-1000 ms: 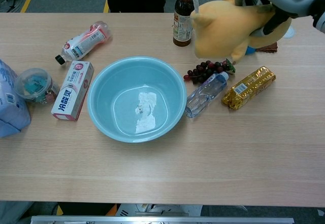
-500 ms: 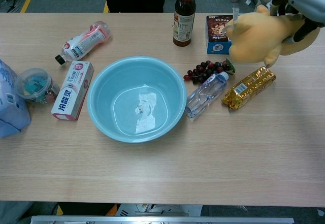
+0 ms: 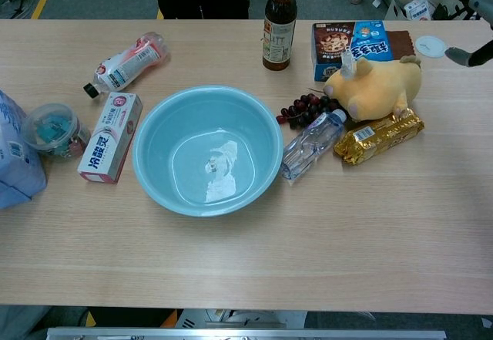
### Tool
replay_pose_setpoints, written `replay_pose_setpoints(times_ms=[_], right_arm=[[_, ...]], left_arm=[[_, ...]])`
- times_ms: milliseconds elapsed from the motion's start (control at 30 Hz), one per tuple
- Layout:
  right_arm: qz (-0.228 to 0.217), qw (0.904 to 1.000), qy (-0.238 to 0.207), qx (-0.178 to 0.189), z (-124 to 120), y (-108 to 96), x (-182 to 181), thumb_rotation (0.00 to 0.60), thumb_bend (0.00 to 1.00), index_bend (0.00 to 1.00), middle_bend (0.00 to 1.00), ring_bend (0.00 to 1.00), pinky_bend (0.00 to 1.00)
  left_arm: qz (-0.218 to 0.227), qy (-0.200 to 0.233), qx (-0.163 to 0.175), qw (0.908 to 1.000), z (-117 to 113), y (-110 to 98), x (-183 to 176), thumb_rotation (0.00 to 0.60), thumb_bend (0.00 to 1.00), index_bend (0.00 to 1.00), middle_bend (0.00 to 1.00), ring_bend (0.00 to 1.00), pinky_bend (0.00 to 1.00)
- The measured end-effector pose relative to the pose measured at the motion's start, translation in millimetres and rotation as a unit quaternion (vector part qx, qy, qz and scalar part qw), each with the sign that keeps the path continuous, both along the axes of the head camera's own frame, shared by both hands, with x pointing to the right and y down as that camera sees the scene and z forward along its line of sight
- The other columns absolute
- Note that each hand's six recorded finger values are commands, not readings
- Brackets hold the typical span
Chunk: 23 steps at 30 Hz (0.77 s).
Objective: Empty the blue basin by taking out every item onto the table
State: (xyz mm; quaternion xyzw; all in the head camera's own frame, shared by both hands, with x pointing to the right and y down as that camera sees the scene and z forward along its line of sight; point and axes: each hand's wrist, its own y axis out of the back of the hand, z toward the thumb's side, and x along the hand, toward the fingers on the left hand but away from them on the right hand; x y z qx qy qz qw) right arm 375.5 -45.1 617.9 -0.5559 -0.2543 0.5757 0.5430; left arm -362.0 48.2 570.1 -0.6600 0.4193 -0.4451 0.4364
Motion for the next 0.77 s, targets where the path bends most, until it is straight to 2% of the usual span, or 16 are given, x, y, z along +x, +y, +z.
replay_pose_setpoints(times_ms=[133,300,567,767], right_arm=[[0.018,0.9992,-0.013,0.033,-19,13,17,0.6,0.27,0.12,0.29,0.23,0.46],[0.056,0.9954,-0.022,0.074,-43,42,50,0.6,0.27,0.18,0.33,0.29,0.5],[0.114,0.9882,-0.023,0.1,-64,93,94,0.6,0.27,0.2,0.35,0.31,0.52],[0.133,0.9848,-0.021,0.11,-73,115,108,0.6,0.27,0.2,0.35,0.31,0.52]], left_arm=[[-0.011,-0.017,0.016,0.9997,-1,1,-8,0.594,0.22,0.07,0.1,0.06,0.26],[-0.038,-0.036,0.025,0.9983,1,3,-21,0.599,0.22,0.07,0.1,0.05,0.26],[-0.068,-0.064,0.036,0.995,4,14,-36,0.6,0.22,0.08,0.1,0.06,0.25],[-0.085,-0.071,0.054,0.9923,3,25,-40,0.6,0.22,0.07,0.1,0.06,0.25]])
